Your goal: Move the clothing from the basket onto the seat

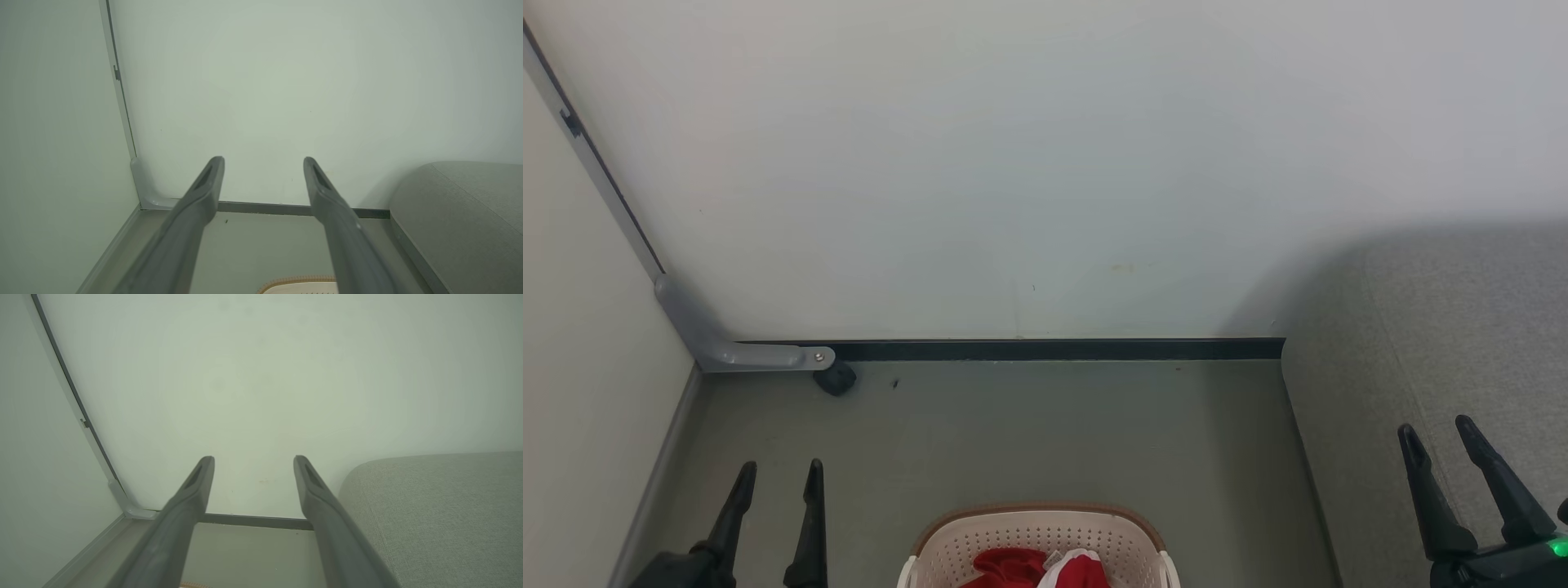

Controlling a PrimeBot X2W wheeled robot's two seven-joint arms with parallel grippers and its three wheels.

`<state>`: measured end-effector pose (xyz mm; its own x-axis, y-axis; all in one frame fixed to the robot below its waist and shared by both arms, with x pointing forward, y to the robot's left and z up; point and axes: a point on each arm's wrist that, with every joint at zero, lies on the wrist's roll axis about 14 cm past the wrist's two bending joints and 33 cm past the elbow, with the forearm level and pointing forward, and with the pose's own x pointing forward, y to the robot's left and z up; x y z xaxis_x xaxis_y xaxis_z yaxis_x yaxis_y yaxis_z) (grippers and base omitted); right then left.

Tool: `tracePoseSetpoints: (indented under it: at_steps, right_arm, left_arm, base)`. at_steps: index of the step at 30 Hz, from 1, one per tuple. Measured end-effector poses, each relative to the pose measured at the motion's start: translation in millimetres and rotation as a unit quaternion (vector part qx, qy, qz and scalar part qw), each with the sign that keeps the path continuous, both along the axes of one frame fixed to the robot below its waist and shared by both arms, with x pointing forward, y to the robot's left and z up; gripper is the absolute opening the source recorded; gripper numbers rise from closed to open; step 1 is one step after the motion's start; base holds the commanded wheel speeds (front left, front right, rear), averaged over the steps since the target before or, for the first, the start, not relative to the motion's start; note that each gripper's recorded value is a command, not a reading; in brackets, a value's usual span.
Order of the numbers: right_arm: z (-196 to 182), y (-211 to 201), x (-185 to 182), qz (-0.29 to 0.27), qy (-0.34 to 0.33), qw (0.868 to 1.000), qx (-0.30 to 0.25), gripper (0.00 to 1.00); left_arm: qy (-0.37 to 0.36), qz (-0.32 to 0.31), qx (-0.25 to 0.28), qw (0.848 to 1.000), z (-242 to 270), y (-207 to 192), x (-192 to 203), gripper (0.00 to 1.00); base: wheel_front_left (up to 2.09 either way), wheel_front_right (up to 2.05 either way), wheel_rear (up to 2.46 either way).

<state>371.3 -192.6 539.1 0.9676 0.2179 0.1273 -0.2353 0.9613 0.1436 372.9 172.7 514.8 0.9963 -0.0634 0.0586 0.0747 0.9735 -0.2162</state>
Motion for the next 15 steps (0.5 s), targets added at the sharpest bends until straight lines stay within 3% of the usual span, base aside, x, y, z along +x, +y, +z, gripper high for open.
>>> tracePoseSetpoints:
  at_steps: [15]
  right_arm:
    - [-5.0,-5.9,3.1,-0.011,0.007,1.0,0.004,1.0]
  left_arm:
    - [-0.002,-0.014,-0.015,1.0,0.4,-10.0,5.0,1.0]
  base:
    - [0.0,0.0,0.0]
